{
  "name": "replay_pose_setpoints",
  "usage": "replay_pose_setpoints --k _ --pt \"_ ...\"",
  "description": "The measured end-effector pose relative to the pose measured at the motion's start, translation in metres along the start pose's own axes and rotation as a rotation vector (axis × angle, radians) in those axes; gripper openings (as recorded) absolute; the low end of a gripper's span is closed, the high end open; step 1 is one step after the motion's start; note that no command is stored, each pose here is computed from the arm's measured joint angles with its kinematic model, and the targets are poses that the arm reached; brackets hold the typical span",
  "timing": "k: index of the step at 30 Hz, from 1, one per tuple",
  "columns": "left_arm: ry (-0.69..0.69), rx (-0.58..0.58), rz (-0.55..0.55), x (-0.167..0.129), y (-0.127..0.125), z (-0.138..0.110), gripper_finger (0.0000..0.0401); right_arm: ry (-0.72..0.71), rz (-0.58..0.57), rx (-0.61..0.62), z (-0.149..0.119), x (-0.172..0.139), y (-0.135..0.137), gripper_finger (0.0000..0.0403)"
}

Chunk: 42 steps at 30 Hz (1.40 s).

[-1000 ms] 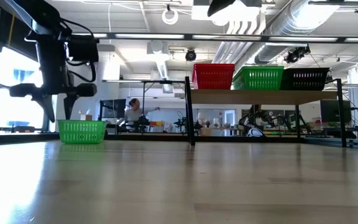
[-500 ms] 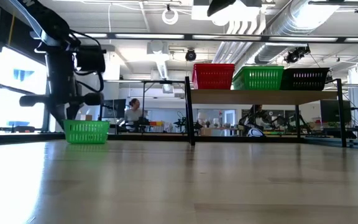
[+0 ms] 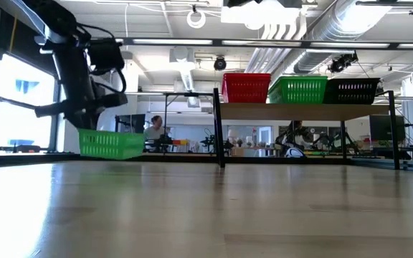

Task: Stack baskets on shelf by color
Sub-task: Stack the green bin on top of the green bin

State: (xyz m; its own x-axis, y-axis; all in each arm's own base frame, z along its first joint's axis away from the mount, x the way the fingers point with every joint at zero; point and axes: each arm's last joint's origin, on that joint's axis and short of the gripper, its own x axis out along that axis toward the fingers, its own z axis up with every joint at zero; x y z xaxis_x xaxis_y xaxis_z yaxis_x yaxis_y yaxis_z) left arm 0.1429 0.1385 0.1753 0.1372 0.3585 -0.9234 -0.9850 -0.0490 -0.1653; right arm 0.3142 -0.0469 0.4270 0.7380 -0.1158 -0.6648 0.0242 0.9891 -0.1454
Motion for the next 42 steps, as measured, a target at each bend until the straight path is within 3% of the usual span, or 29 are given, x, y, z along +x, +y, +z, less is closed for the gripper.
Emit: replay_pose_setpoints --k 4,10,18,28,35,42 --pt "-0.011 0.095 -0.028 -0.018 -0.01 0.002 0.0002 0.018 0.032 0.013 0.002 0.012 0.013 0.0124" --pt "-0.048 0.148 -0.076 -0.053 -0.031 0.001 0.0001 0.055 0.081 -0.019 0.005 0.036 0.034 0.0124" --pt "-0.086 0.087 -0.163 -0.083 -0.058 -0.022 0.0001 0.05 0.146 -0.151 0.009 0.055 0.067 0.0124" --pt "-0.008 0.007 -0.205 -0.097 -0.067 -0.069 0.0001 0.02 0.212 -0.265 0.013 0.076 0.107 0.0124" --pt "0.003 -0.062 -0.243 -0.106 -0.07 -0.095 0.0 -0.01 0.234 -0.298 0.015 0.1 0.128 0.0124" --pt "0.022 -0.083 -0.203 -0.099 -0.077 -0.118 0.0 -0.036 0.245 -0.309 0.015 0.123 0.142 0.0124"
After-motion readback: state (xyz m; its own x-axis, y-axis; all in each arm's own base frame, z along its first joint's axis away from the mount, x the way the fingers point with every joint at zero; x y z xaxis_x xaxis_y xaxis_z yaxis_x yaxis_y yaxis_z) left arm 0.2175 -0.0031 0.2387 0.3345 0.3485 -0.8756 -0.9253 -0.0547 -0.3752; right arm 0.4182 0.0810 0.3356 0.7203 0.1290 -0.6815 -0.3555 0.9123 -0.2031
